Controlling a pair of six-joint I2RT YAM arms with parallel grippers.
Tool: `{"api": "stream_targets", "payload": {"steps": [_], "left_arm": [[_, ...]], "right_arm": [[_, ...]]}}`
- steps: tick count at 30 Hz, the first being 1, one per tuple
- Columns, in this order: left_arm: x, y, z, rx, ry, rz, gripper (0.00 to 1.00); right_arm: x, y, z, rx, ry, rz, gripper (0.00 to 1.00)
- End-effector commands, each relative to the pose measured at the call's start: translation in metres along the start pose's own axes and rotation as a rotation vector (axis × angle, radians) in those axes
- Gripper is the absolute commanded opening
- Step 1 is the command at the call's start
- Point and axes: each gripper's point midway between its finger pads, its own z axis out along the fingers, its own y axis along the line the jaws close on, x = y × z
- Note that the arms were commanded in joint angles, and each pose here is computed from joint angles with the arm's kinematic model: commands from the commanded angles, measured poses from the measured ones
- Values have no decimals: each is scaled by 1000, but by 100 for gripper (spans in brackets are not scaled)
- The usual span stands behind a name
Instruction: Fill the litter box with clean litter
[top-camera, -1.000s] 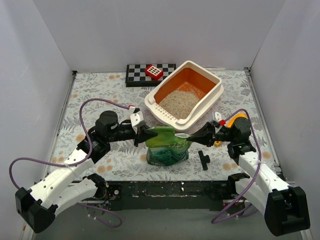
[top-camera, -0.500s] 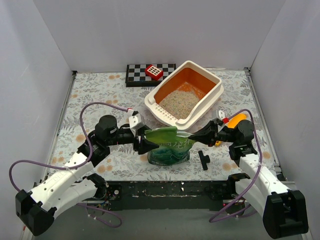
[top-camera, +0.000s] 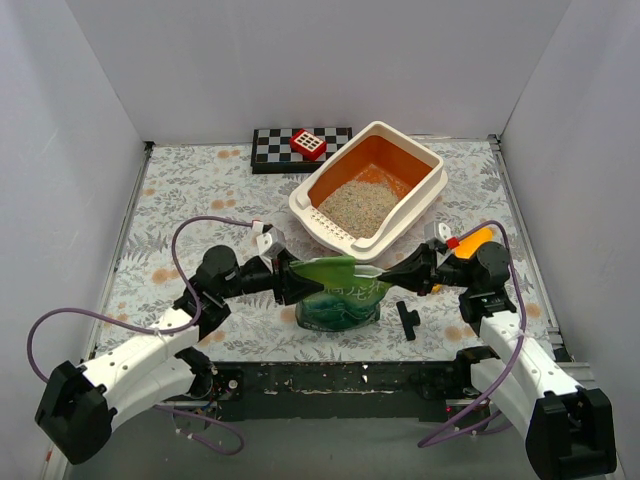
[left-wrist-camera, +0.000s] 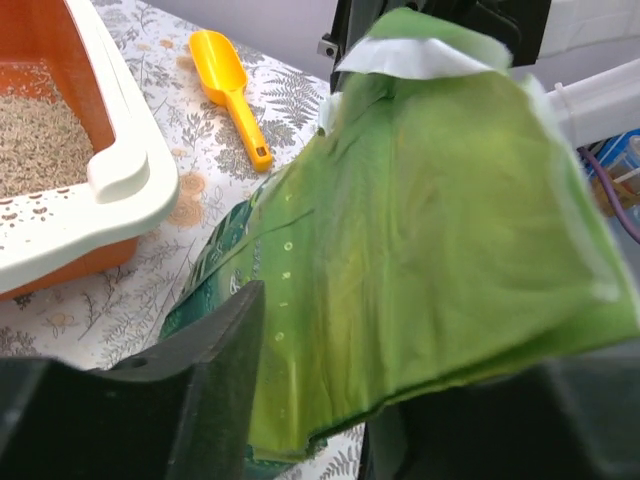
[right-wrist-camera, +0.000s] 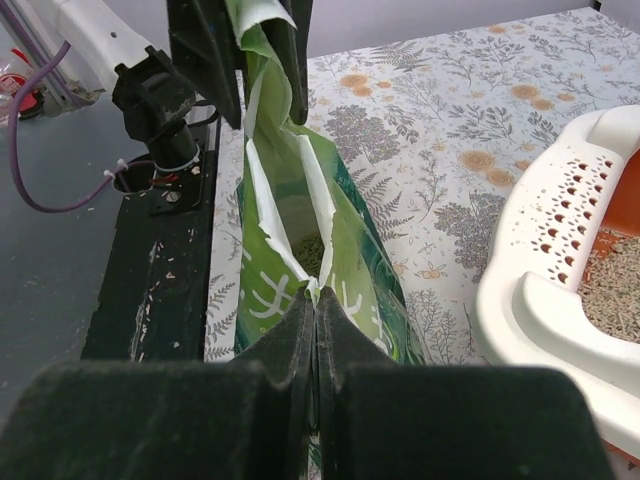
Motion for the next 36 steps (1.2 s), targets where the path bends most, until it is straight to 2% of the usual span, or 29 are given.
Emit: {"api": "stream_targets", "payload": {"steps": [1, 2, 3, 4, 13, 19, 22, 27, 30, 36], "left_arm": [[-20, 3, 10, 13, -65, 17, 31], [-20, 5, 12, 14, -66, 13, 22], [-21, 6, 13, 14, -70, 10, 7], [-21, 6, 14, 21, -71, 8, 0], [-25, -1, 18, 76, 8, -67, 0], [-21, 5, 6, 26, 137, -188, 0], [-17, -2, -7, 16, 170, -260, 0], [-10, -25, -20, 51, 180, -427, 0], [-3, -36, -24, 76, 186, -562, 0], [2, -50, -31, 104, 185, -728, 0]], "right_arm": [[-19, 3, -1, 8, -42, -95, 1], [-18, 4, -1, 6, -41, -92, 1], [-18, 3, -1, 10, -42, -82, 1], [-18, 3, -1, 15, -44, -72, 1], [-19, 9, -2, 32, -54, 43, 1], [-16, 16, -1, 6, -25, 313, 1], [-20, 16, -2, 55, -39, 417, 1], [-8, 15, -2, 112, 8, 746, 1], [-8, 22, -2, 90, 10, 866, 1], [10, 40, -1, 77, 77, 1094, 1]]}}
